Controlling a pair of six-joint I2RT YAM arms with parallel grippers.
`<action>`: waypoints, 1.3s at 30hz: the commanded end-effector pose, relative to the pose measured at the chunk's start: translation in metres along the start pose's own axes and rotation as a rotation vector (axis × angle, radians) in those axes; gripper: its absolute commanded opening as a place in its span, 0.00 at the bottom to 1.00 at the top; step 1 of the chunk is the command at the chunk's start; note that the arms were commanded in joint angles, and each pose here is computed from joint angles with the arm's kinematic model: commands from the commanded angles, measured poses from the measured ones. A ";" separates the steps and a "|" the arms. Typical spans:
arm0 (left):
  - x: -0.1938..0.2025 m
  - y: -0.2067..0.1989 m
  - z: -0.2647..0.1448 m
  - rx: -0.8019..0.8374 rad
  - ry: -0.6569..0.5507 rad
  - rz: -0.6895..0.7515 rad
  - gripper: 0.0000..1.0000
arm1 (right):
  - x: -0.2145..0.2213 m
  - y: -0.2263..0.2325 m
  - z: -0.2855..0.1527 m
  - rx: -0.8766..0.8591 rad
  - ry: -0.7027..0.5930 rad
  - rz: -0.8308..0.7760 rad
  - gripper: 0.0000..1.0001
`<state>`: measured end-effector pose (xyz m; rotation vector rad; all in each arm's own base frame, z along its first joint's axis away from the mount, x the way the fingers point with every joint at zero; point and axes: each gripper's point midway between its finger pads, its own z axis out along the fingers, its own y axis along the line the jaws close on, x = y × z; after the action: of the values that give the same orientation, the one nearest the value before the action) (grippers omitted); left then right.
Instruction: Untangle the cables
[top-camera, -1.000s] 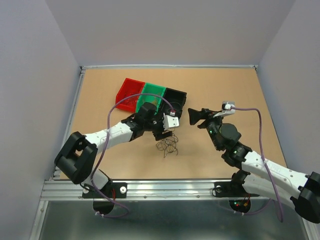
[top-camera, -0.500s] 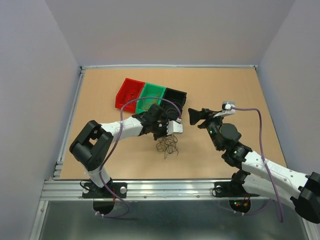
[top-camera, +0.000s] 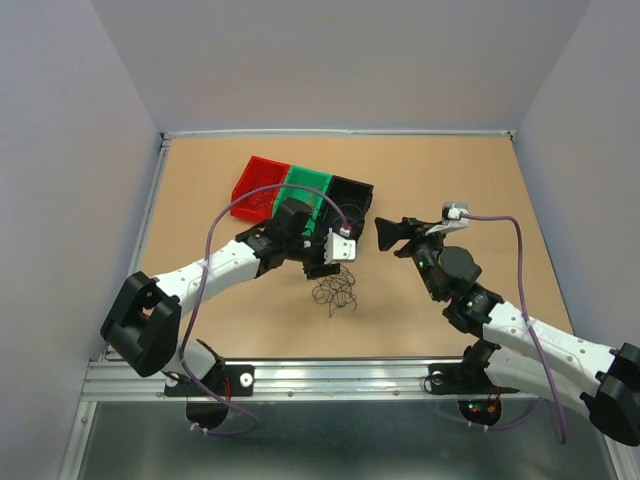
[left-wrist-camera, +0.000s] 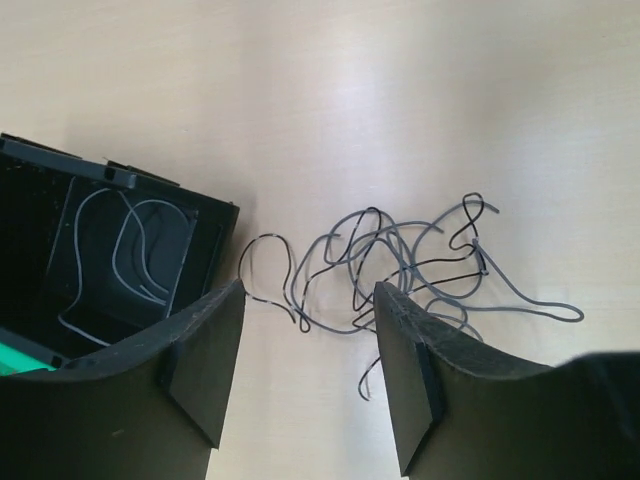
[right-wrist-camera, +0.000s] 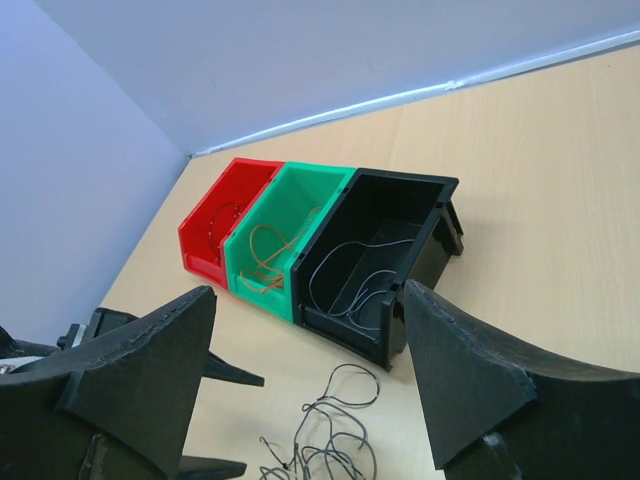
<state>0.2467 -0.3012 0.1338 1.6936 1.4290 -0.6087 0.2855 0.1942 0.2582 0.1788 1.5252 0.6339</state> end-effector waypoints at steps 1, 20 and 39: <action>0.008 -0.018 0.005 0.087 0.006 0.005 0.68 | -0.004 0.006 0.000 -0.022 -0.016 0.004 0.81; -0.005 0.022 -0.033 -0.057 -0.095 -0.038 0.00 | -0.005 0.010 -0.001 -0.043 -0.016 0.002 0.81; -0.048 0.019 -0.085 -0.001 -0.313 -0.050 0.00 | 0.079 0.124 -0.020 -0.781 0.265 -0.177 0.84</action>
<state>0.2480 -0.2555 0.1890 1.4870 1.3612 -0.8216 0.2272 0.3139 0.2111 -0.5930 1.5555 1.0392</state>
